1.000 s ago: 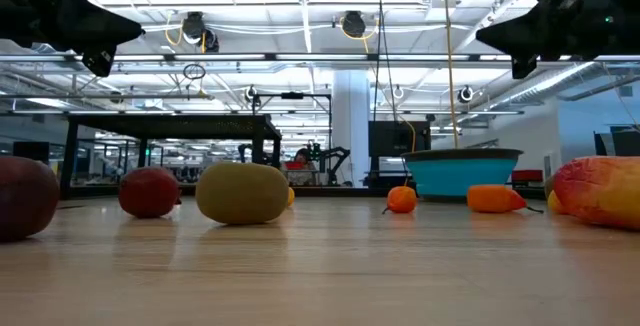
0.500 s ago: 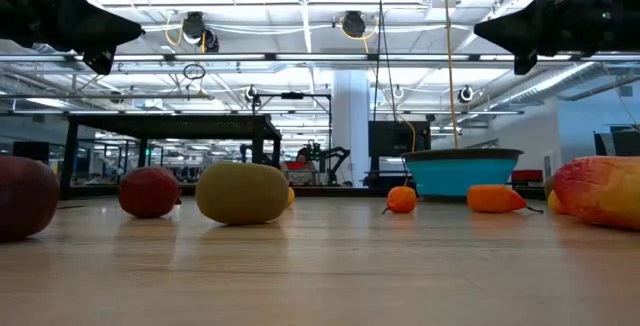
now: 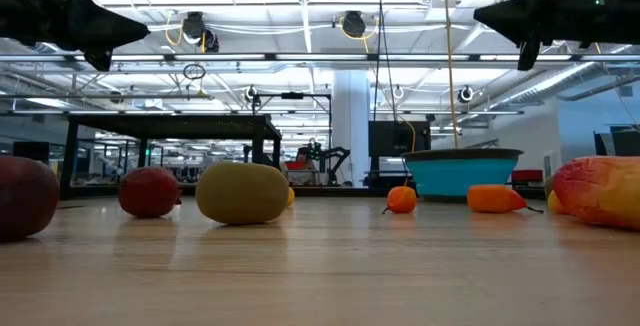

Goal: Pick & Place Fruit
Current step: Put the blue strainer bowl on the shelf

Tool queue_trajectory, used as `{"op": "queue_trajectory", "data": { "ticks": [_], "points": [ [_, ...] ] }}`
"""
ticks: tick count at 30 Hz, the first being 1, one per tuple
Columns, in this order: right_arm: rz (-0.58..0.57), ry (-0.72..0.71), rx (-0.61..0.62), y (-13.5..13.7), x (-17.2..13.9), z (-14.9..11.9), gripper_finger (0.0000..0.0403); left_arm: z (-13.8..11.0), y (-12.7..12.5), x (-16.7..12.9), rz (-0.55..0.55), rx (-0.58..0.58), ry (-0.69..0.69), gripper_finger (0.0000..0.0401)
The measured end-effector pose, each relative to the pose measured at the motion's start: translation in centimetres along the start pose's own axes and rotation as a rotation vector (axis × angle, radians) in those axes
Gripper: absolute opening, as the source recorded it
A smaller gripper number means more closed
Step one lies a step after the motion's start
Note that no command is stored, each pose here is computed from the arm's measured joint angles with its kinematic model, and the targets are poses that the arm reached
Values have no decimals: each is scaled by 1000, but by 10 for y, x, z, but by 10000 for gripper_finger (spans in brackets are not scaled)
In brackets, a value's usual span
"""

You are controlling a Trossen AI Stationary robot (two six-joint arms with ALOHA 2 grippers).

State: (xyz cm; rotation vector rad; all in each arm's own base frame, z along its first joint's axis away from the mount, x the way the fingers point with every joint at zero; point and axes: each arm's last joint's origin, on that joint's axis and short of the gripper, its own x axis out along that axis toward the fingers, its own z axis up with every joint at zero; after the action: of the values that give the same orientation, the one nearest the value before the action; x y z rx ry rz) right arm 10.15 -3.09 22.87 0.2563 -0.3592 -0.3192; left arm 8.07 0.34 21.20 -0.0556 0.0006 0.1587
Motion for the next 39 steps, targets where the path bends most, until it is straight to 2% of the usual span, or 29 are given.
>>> {"op": "queue_trajectory", "data": {
  "ticks": [4, 9, 18, 24, 33, 39],
  "points": [
    [-41, -28, 3, 0, 7, 3, 0, 0, 1, 0, 37, 42, -2, 24],
    [-72, 34, -18, 5, 26, 13, 0, 0, 1, 0, 49, 55, -2, 24],
    [-189, 362, -103, 14, 77, 30, 0, 0, 1, 0, 49, 52, -1, 24],
    [-314, 574, -98, 11, 100, 47, 0, 0, 1, 0, 49, 51, -2, 24],
    [-591, 883, -24, -10, 108, 65, 0, 0, 1, 0, 49, 49, -1, 24],
    [-735, 997, 0, -29, 103, 66, 3, 0, 2, 0, 57, 49, -2, 24]
  ]
}}
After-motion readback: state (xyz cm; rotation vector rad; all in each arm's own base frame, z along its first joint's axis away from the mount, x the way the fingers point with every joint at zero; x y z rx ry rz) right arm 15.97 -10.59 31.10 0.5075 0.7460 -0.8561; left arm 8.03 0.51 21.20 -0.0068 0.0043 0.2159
